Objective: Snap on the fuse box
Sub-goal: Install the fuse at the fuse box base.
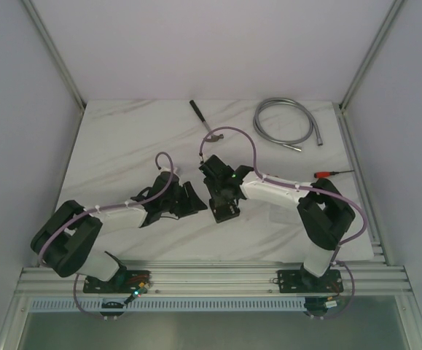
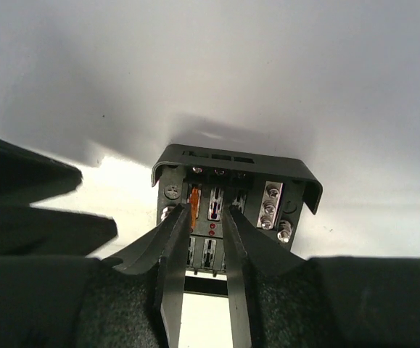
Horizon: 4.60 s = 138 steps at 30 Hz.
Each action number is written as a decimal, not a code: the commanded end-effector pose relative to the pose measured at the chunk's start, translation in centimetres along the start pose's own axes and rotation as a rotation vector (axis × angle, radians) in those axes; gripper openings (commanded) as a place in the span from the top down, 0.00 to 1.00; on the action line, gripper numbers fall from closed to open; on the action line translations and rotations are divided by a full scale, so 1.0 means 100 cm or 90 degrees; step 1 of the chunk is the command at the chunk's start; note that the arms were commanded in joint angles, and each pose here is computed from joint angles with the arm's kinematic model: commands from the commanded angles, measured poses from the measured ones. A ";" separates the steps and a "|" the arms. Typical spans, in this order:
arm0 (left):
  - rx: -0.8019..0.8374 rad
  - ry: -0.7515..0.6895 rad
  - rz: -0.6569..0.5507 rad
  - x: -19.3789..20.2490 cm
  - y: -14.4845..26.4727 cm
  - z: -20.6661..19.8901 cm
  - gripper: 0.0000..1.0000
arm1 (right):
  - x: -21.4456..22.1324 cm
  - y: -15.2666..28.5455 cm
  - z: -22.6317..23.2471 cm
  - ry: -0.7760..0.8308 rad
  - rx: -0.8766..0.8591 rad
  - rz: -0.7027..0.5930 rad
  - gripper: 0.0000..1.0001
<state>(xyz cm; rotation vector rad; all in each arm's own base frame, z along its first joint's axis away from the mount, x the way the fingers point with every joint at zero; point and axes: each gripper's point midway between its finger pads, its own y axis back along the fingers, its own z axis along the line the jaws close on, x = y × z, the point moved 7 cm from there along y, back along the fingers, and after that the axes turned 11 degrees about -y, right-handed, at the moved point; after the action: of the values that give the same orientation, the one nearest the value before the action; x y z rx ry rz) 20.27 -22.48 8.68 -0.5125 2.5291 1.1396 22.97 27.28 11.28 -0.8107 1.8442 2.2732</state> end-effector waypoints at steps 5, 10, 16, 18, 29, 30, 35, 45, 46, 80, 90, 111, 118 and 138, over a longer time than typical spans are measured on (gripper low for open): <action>-0.060 -0.011 -0.024 -0.017 0.011 0.022 0.38 | 0.003 0.013 0.006 -0.030 0.018 0.020 0.69; -0.072 -0.024 -0.029 -0.022 0.011 0.023 0.33 | -0.004 0.023 0.012 -0.040 0.011 -0.009 0.64; -0.079 -0.043 -0.029 -0.026 0.009 0.022 0.31 | -0.006 0.030 0.015 -0.035 -0.001 -0.017 0.64; -0.079 -0.048 -0.027 -0.028 0.007 0.022 0.29 | -0.005 0.026 0.013 -0.031 0.010 -0.012 0.66; -0.097 -0.050 -0.024 -0.033 0.004 0.032 0.15 | -0.005 0.013 0.016 -0.021 0.030 0.020 0.75; -0.100 -0.049 -0.025 -0.034 0.004 0.033 0.13 | -0.004 0.012 0.015 -0.021 0.033 0.026 0.75; -0.108 -0.043 -0.034 -0.039 0.009 0.041 0.08 | -0.001 0.009 0.014 -0.020 0.044 0.039 0.77; -0.119 -0.042 -0.037 -0.042 0.013 0.047 0.07 | 0.001 0.002 0.015 -0.012 0.050 0.054 0.84; -0.119 -0.043 -0.038 -0.042 0.014 0.047 0.06 | 0.001 0.001 0.015 -0.011 0.052 0.057 0.86; -0.151 -0.055 -0.039 -0.048 0.020 0.063 0.02 | 0.031 -0.047 -0.004 0.037 0.113 0.203 1.00; -0.154 -0.051 -0.038 -0.048 0.020 0.066 0.02 | 0.034 -0.058 -0.017 0.029 0.135 0.204 1.00; -0.157 -0.050 -0.036 -0.047 0.020 0.068 0.02 | 0.030 -0.054 -0.031 0.014 0.121 0.172 1.00; -0.157 -0.049 -0.040 -0.047 0.021 0.067 0.02 | 0.028 -0.070 -0.020 0.045 0.127 0.182 1.00; -0.148 -0.041 -0.042 -0.046 0.023 0.065 0.02 | 0.108 -0.089 -0.049 0.075 0.197 0.322 1.00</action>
<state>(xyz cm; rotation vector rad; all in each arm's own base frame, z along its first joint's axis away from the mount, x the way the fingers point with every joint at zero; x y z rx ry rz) 24.90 -15.78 8.60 -0.6167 2.3109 1.3598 23.06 28.16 10.06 -0.7369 2.0281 2.3103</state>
